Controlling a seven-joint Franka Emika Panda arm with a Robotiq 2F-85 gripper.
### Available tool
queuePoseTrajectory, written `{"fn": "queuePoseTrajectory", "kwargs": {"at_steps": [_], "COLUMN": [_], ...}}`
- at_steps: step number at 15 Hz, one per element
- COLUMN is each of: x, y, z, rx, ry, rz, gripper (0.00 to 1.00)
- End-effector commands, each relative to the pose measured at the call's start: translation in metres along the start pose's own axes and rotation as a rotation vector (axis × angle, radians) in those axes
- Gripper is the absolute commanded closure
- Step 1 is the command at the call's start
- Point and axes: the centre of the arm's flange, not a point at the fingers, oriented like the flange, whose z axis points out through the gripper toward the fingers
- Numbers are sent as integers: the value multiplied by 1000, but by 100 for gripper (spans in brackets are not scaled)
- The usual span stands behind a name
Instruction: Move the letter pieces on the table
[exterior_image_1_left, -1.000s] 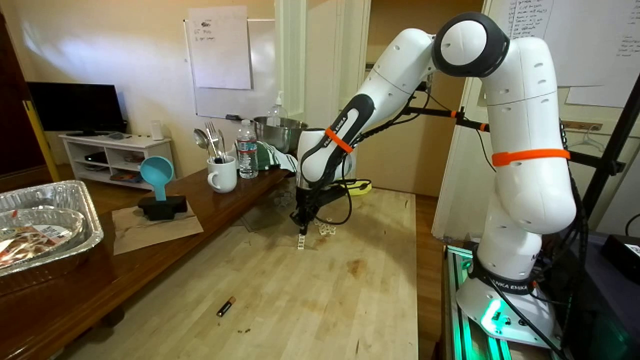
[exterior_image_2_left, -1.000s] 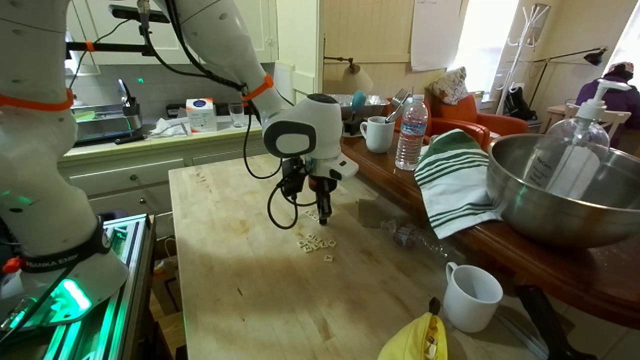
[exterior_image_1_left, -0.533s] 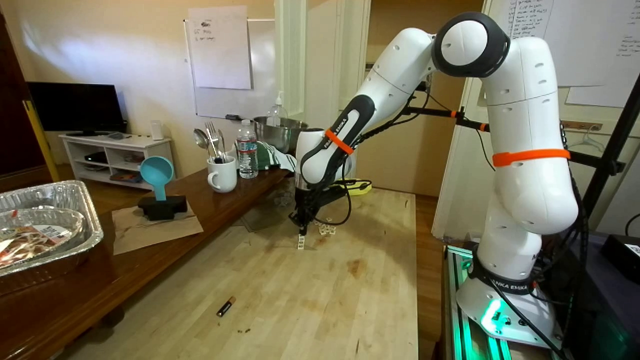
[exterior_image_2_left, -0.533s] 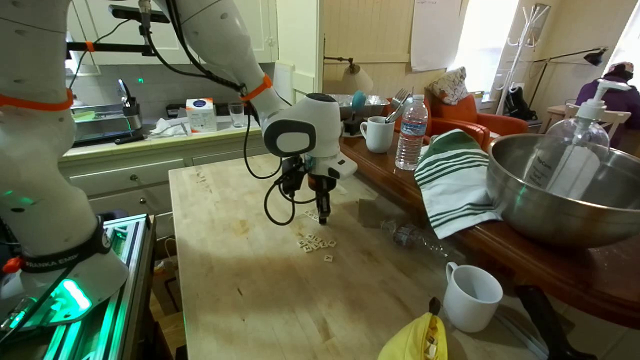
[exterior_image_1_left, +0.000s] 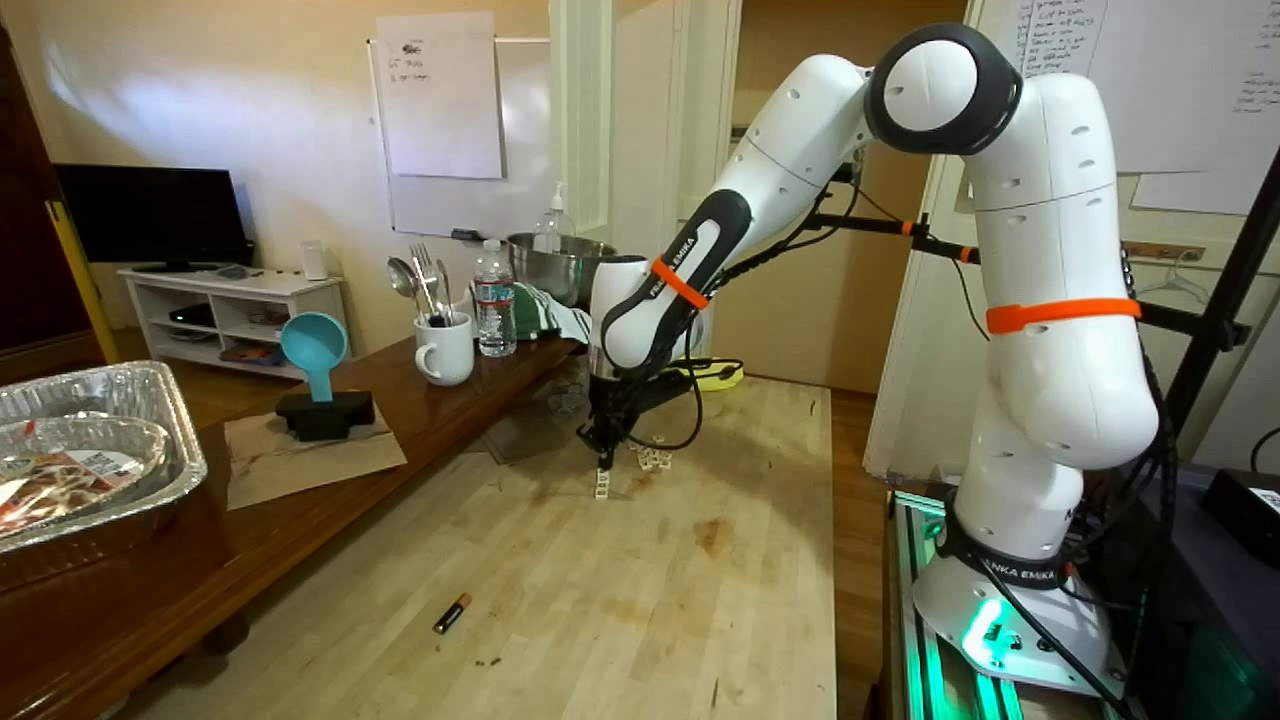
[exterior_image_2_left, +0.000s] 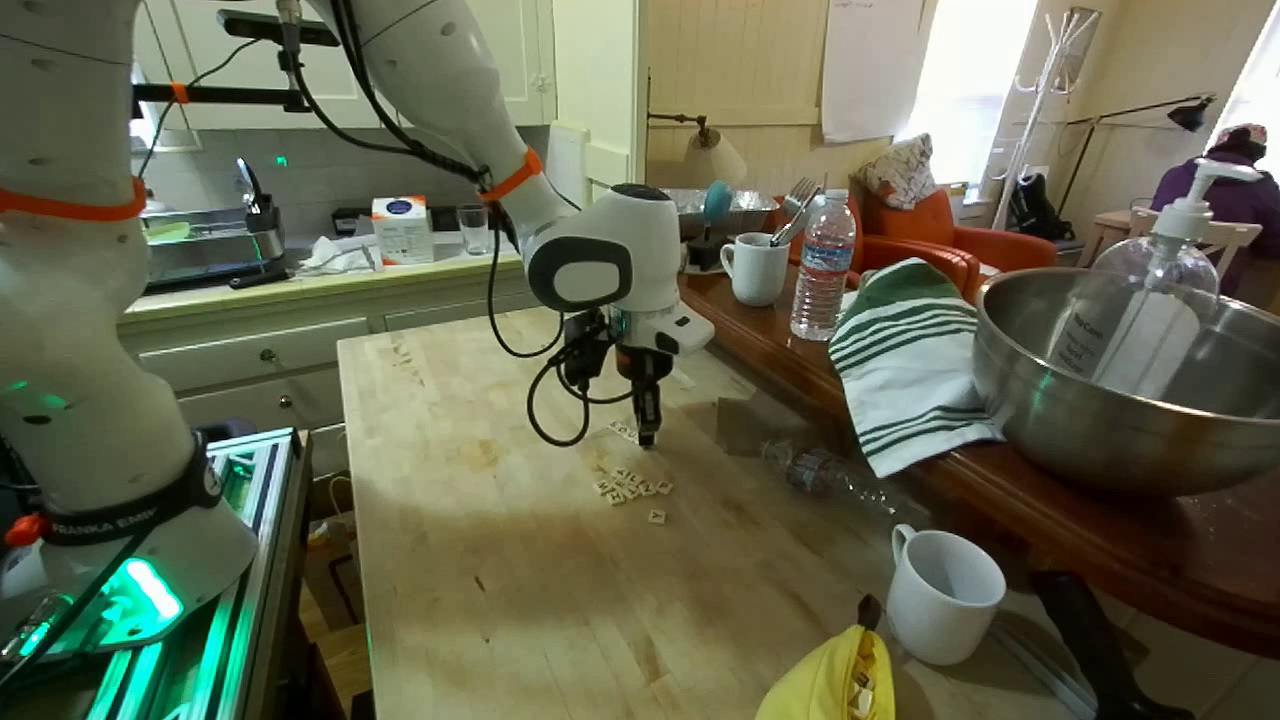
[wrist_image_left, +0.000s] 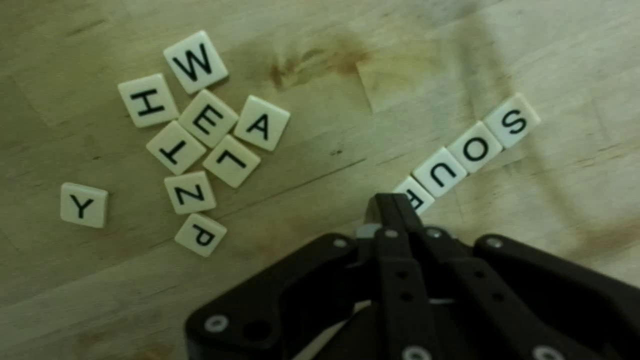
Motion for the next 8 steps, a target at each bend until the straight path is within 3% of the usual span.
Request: {"fn": "queuePoseTrajectory", "kwargs": {"at_steps": [1, 5, 6, 8], "x": [-6, -9, -12, -16], "y": [-2, -3, -4, -8], "z": [-7, -15, -19, -26], "rx": [-5, 21, 34, 58], "ry": [27, 17, 23, 21], "rz": [8, -46, -85, -178], "gripper": [100, 100, 74, 68]}}
